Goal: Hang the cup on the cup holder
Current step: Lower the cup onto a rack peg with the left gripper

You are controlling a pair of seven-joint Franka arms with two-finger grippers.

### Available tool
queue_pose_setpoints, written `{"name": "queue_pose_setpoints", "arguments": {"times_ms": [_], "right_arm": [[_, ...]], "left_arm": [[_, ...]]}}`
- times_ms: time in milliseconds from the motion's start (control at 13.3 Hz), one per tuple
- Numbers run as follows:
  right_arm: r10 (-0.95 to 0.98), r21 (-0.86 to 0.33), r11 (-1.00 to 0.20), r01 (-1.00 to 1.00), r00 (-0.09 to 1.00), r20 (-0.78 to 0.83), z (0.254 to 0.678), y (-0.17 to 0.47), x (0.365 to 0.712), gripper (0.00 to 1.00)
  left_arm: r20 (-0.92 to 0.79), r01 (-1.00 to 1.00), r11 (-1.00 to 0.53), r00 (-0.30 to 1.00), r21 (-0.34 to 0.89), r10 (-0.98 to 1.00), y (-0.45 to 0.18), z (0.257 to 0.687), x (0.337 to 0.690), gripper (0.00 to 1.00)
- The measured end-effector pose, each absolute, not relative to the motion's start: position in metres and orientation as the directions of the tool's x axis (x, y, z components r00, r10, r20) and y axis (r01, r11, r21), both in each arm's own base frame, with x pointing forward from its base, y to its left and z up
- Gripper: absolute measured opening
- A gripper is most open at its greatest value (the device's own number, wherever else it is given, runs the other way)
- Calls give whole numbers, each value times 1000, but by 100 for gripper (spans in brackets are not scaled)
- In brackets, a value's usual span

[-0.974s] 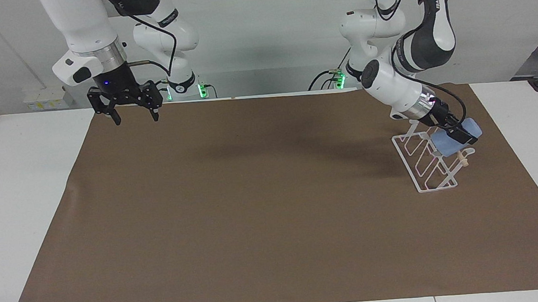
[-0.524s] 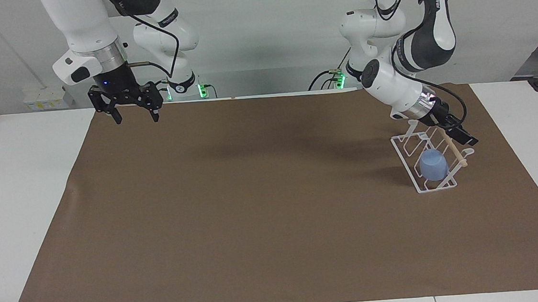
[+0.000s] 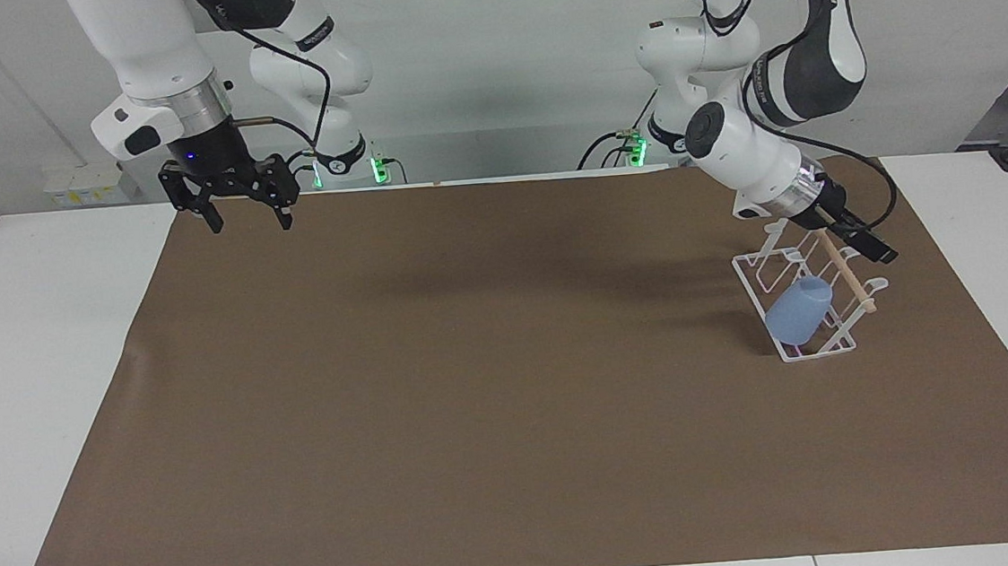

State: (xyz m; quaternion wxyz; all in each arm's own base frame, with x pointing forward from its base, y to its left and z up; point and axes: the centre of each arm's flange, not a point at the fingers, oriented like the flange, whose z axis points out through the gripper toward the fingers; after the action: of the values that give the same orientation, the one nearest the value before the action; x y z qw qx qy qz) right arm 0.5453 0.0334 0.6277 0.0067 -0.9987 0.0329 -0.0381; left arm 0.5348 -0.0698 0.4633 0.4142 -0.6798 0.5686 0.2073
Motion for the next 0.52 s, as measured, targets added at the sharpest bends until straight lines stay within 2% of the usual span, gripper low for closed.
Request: {"name": "queue_pose_setpoints", "arguments": {"times_ms": [300,524], "right_arm": [[-66,-16,-998,-65,995,76,628,33,545,100],[-66,-16,-998,-65,995,76,628,33,545,100]], "left_arm": [[-643,-930,-195,358,-313,-677,-69,490,518,100],[-454,-879,-409,477,-247,-753,-62,508,506,100]]}}
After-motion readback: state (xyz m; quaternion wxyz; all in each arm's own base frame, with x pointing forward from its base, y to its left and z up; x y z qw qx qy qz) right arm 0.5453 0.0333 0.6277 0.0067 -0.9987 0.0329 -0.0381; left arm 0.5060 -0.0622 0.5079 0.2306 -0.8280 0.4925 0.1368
